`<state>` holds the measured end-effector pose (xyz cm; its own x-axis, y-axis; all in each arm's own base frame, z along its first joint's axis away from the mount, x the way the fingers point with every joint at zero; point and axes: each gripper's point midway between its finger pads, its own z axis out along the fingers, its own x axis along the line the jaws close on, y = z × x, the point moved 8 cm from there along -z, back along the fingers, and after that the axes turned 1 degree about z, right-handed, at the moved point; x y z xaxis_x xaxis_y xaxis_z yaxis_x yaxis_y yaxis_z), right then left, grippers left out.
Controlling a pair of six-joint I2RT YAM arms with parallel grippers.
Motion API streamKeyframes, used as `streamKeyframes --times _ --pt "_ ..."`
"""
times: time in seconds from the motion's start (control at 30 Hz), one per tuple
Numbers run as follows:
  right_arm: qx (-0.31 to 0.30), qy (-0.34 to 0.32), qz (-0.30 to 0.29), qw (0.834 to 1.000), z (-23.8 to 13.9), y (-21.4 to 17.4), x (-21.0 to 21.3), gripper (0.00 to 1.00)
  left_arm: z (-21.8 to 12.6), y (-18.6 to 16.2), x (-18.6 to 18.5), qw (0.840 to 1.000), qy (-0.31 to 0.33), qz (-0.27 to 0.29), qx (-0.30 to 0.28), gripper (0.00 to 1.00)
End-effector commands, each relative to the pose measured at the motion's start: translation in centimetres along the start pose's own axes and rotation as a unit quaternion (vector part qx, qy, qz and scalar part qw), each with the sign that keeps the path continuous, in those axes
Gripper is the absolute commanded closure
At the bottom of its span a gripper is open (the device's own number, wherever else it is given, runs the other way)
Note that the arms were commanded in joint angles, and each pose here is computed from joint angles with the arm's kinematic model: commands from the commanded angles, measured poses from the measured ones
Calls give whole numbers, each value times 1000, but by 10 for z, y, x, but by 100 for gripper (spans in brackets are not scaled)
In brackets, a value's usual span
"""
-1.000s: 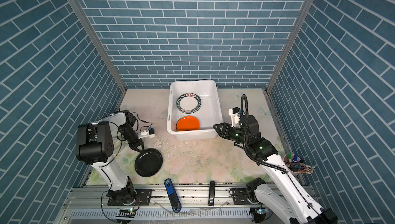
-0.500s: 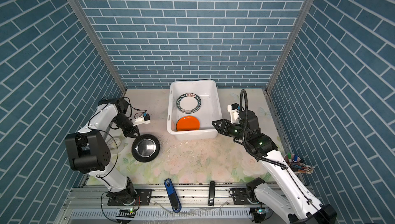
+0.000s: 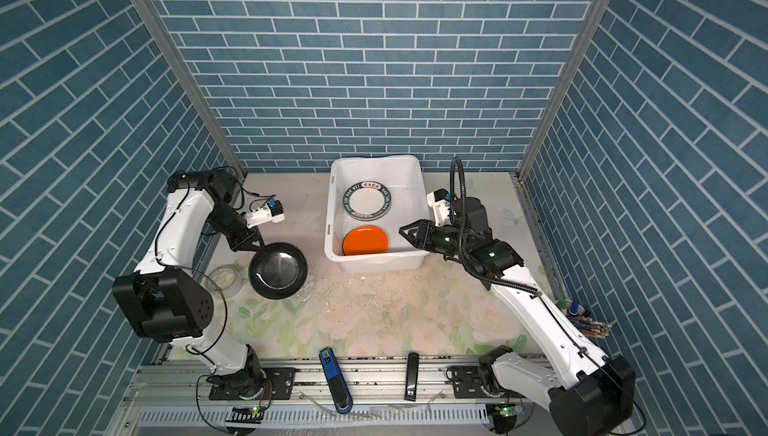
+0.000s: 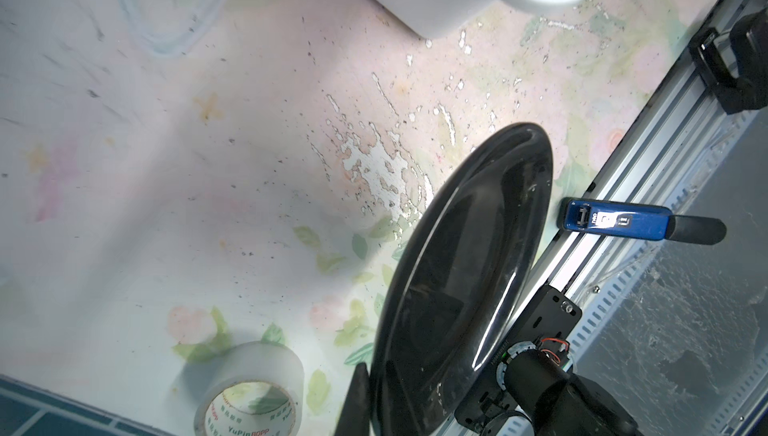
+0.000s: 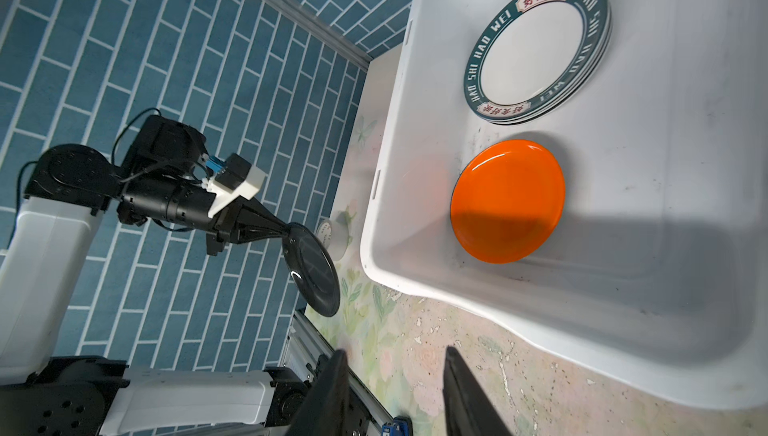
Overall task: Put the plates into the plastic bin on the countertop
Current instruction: 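Lift the black plate toward the bin while the right gripper reaches toward it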
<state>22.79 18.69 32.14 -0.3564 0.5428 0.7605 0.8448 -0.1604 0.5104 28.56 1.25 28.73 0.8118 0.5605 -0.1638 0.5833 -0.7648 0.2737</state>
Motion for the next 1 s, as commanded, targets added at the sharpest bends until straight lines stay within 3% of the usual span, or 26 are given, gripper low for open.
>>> streamKeyframes --times 0.0,0.23,0.47,0.77,0.97 --pt "27 30 -59 997 11 3 26 60 -27 4 -18 1000 -9 -14 -23 100" --pt "42 66 -88 993 52 1 50 57 -59 22 -32 999 23 -4 -48 100" --pt "48 91 -116 988 84 -10 73 53 -66 43 -49 998 33 20 -53 100" --pt "41 110 -133 984 100 -22 86 51 -68 64 -66 997 32 34 -69 100" --pt "31 87 -147 985 107 -27 87 52 -72 70 -73 996 24 36 -78 100"
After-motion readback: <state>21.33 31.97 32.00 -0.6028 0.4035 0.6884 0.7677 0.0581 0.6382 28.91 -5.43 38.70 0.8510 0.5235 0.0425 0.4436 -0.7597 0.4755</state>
